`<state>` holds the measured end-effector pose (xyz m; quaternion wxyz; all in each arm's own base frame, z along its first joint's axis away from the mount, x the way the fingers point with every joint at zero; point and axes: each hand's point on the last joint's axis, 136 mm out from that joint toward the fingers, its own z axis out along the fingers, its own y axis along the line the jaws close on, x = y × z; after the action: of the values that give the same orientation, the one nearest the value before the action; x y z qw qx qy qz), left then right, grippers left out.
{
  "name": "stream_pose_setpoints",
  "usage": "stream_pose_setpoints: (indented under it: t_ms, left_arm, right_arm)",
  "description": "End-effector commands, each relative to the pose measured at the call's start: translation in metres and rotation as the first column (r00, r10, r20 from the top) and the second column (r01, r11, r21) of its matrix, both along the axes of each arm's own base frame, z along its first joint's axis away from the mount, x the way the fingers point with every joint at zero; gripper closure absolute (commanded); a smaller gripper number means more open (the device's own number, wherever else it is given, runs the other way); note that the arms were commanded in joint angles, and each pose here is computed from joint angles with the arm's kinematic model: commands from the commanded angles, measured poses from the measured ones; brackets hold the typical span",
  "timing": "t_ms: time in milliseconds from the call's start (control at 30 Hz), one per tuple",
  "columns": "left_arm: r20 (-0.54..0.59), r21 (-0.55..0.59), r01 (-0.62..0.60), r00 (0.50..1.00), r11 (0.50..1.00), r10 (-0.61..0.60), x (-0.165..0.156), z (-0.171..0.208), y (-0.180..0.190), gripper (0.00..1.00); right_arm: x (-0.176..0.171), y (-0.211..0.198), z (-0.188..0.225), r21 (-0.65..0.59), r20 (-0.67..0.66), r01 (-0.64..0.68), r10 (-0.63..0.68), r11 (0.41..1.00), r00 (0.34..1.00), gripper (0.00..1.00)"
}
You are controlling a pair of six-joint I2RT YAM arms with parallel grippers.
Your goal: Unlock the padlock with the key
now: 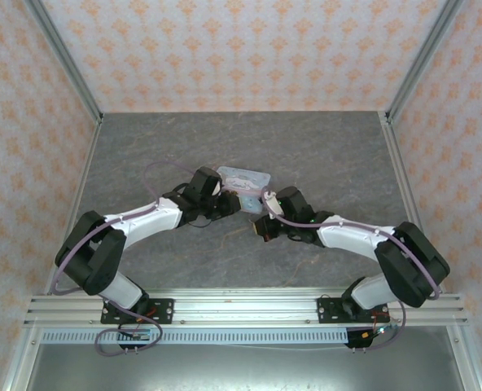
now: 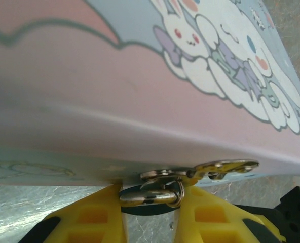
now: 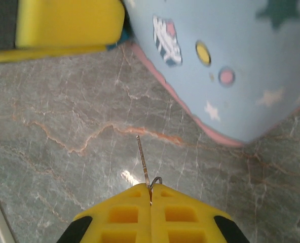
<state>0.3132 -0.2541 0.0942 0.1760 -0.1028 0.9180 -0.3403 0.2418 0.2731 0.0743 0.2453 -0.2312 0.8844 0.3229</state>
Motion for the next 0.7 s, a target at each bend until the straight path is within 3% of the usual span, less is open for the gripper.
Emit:
stream_pose_setpoints:
  t_ms: [0,667]
  left_arm:
    - [0.036,-0.103,0.000,0.999,0.995,0.004,0.003,0.035,-0.015,0.80]
    - [0.029,-0.090,-0.014,0.999,0.996,0.016,0.001,0.040,-0.011,0.81]
  right_arm:
    - [0.017,0.017,0.022,0.059,0.094,-0.015,0.009,0.998,0.995,1.00]
    - [0.031,0.037,0.036,0.112,0.129,-0.042,0.027,0.993,0.991,1.00]
